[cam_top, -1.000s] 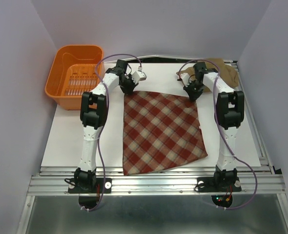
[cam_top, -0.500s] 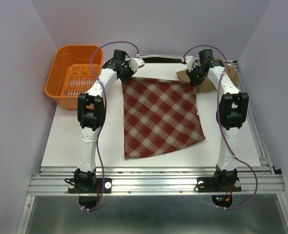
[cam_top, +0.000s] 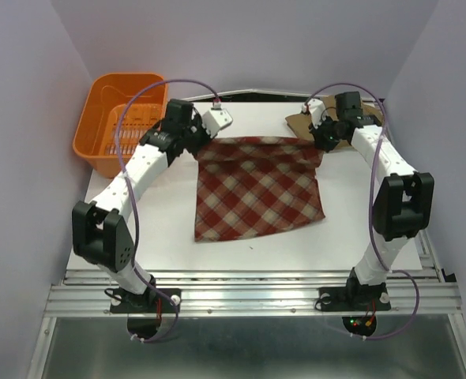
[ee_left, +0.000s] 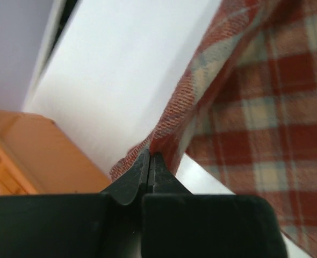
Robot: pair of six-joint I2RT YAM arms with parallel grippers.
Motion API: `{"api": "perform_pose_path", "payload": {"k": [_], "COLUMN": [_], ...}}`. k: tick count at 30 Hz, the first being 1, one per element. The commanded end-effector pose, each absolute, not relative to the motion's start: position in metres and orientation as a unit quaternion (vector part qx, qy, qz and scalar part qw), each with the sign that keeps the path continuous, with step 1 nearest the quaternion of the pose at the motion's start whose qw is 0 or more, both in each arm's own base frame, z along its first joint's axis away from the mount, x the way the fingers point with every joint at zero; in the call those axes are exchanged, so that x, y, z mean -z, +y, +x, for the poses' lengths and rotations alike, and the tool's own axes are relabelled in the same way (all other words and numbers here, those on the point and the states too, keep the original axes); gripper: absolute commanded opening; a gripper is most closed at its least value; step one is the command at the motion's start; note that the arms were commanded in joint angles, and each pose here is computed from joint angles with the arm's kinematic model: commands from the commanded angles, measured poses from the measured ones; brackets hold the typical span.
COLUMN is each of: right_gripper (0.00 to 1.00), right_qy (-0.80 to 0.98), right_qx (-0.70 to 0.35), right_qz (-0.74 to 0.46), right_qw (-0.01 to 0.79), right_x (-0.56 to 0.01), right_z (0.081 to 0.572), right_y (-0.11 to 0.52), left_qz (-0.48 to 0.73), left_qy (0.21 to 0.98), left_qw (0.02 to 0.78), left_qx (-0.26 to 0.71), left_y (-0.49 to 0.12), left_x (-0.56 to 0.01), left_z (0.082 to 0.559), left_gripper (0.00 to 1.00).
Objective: Fold and stack the skirts
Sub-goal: Fold the skirt
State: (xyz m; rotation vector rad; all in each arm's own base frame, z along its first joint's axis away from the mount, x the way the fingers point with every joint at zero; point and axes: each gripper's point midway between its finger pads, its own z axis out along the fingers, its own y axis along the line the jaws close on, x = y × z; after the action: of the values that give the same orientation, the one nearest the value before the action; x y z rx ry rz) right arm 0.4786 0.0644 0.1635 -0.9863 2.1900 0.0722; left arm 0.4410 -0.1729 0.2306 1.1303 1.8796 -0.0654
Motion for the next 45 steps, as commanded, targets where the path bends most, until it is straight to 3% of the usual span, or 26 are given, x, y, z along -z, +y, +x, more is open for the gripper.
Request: {"api": "perform_pose_path", "payload": {"k": [1, 7, 15, 21, 31, 36, 42, 45], "right_gripper": [0.01, 0.01, 0.01, 0.03, 0.01, 0.01, 0.01, 0.11], "right_qy": [0.857, 0.865, 0.878, 0.870, 0.841, 0.841, 0.838, 0.837], "right_qx": [-0.032, -0.060, -0.084, -0.097, -0.080, -0.090, -0.092, -0.110], "right_qz": [-0.390, -0.377, -0.369, -0.384, -0.414, -0.431, -0.451, -0.459], "right_qw": [0.335, 0.325, 0.295, 0.293, 0.340, 0.315, 0.295, 0.278], "right_x": [-0.134, -0.109, -0.076, -0.090, -0.152, -0.130, -0.099, -0.082], "right_z": [0.447, 0.401, 0.366, 0.364, 0.360, 0.325, 0.291, 0.273], "right_y": [0.058, 0.065, 0.069, 0.074, 0.077, 0.077, 0.074, 0.079], "left_qz": [0.457, 0.464, 0.449, 0.448, 0.452, 0.468, 0.504, 0.518], "left_qy": [0.787, 0.803, 0.828, 0.827, 0.806, 0.799, 0.796, 0.797], "left_qw": [0.414, 0.372, 0.333, 0.332, 0.376, 0.373, 0.325, 0.295], "left_qx": [0.024, 0.039, 0.052, 0.074, 0.065, 0.066, 0.083, 0.093], "left_y": [-0.166, -0.166, -0.161, -0.171, -0.169, -0.159, -0.153, -0.156], "left_x": [-0.178, -0.122, -0.075, -0.076, -0.141, -0.147, -0.108, -0.083], "left_z": [0.395, 0.337, 0.314, 0.310, 0.310, 0.287, 0.251, 0.236], "left_gripper": [0.00, 0.00, 0.00, 0.00, 0.00, 0.00, 0.00, 0.00]}}
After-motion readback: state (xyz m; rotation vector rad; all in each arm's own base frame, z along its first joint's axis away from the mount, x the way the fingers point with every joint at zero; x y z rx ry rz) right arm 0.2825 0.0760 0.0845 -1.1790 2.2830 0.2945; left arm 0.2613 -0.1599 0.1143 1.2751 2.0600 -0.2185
